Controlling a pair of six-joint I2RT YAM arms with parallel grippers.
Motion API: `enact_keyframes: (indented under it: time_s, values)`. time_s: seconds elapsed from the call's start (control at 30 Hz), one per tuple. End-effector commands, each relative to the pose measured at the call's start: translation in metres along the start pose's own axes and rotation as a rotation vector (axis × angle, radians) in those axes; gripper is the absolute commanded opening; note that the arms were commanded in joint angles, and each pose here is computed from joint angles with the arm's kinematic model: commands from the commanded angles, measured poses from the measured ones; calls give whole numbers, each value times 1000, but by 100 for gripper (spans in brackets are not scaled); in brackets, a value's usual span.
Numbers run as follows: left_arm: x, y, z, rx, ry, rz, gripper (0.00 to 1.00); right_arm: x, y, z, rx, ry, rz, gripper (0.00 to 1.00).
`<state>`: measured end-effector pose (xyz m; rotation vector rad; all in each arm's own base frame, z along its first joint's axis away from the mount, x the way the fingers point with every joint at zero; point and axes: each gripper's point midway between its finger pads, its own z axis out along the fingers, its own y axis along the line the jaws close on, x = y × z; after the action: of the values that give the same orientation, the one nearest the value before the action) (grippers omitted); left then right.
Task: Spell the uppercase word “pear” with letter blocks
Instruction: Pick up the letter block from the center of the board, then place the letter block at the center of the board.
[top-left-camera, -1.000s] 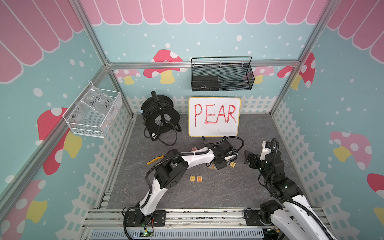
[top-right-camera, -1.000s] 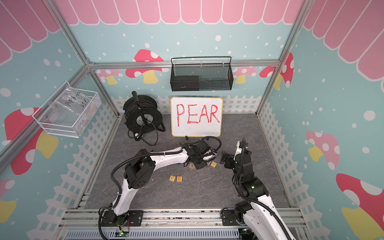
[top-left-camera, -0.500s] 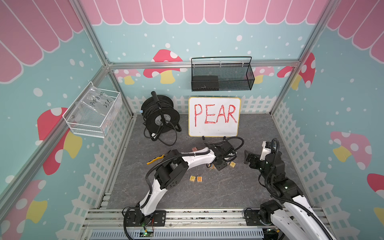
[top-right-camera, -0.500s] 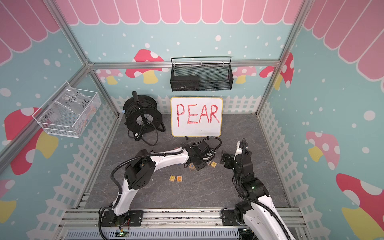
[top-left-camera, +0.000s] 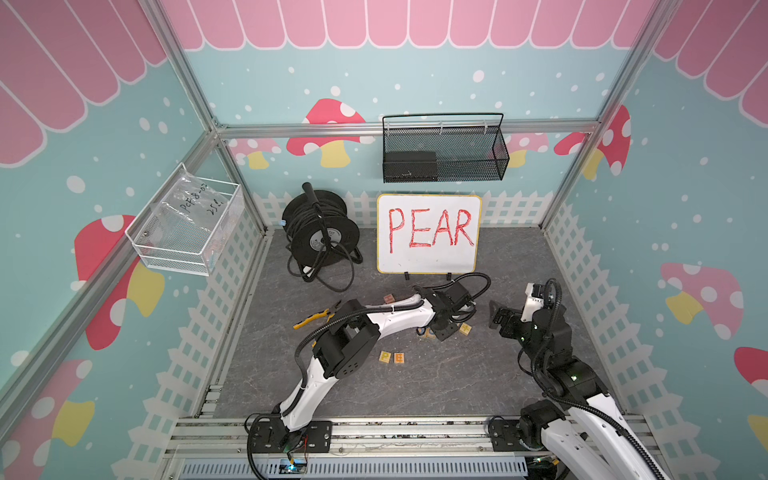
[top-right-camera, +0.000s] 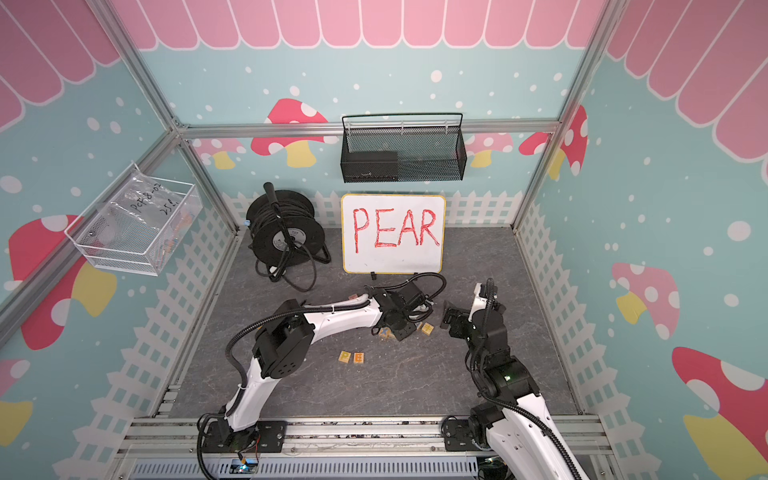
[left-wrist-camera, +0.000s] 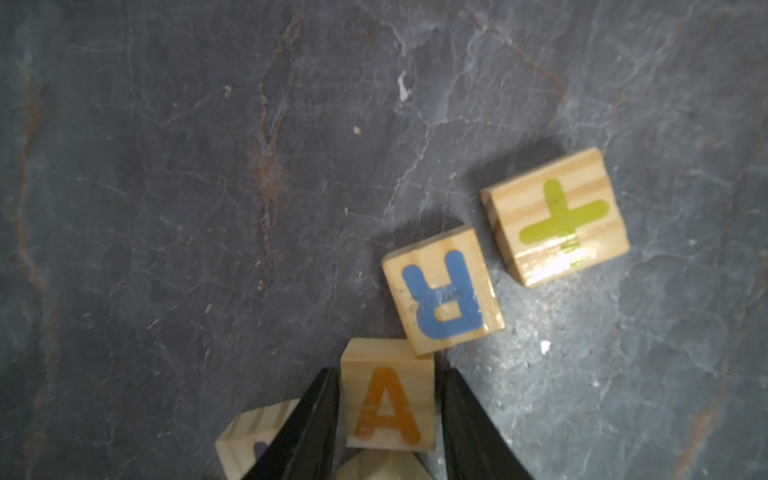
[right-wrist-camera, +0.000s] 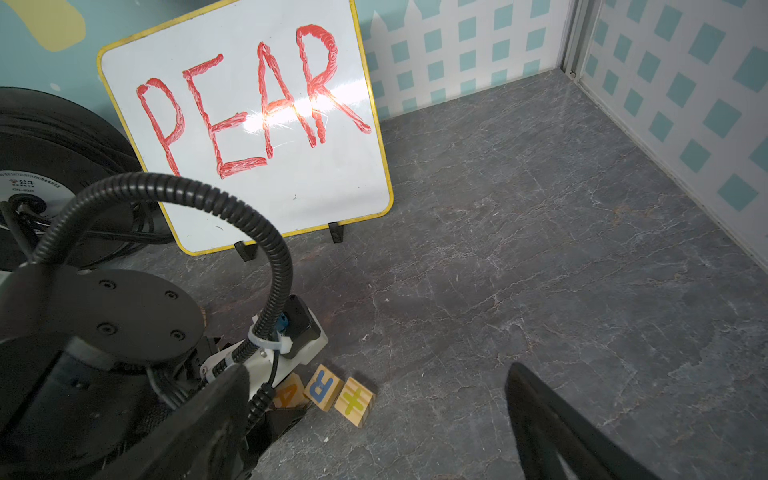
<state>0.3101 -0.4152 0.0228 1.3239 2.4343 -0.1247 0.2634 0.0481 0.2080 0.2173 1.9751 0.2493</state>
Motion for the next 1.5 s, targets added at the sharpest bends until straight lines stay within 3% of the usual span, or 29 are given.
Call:
enact_keyframes:
  time_s: [0.0, 0.37, 0.7, 0.87, 1.03, 1.2, 1.47]
  values:
    - [15, -4, 17, 16, 62, -11, 44, 0, -2, -1, 6, -11, -3, 97]
    - [12, -2, 11, 9, 55, -34, 35, -9, -8, -8, 34, -57, 12, 97]
    - [-23, 7, -42, 24, -83, -162, 29, -25, -7, -16, 33, -109, -4, 98]
    - [-24, 20, -71, 8, -126, -243, 28, -37, 1, -23, -6, -153, -32, 98]
    - [-3, 32, -88, -38, -120, -342, 28, -33, 36, -18, -206, -152, -85, 99]
    - [37, 27, -91, -32, -69, -501, 27, -24, 71, -11, -394, -120, -139, 98]
    - [96, 14, -100, -35, -66, -733, 26, -21, 83, 1, -445, -100, -159, 98]
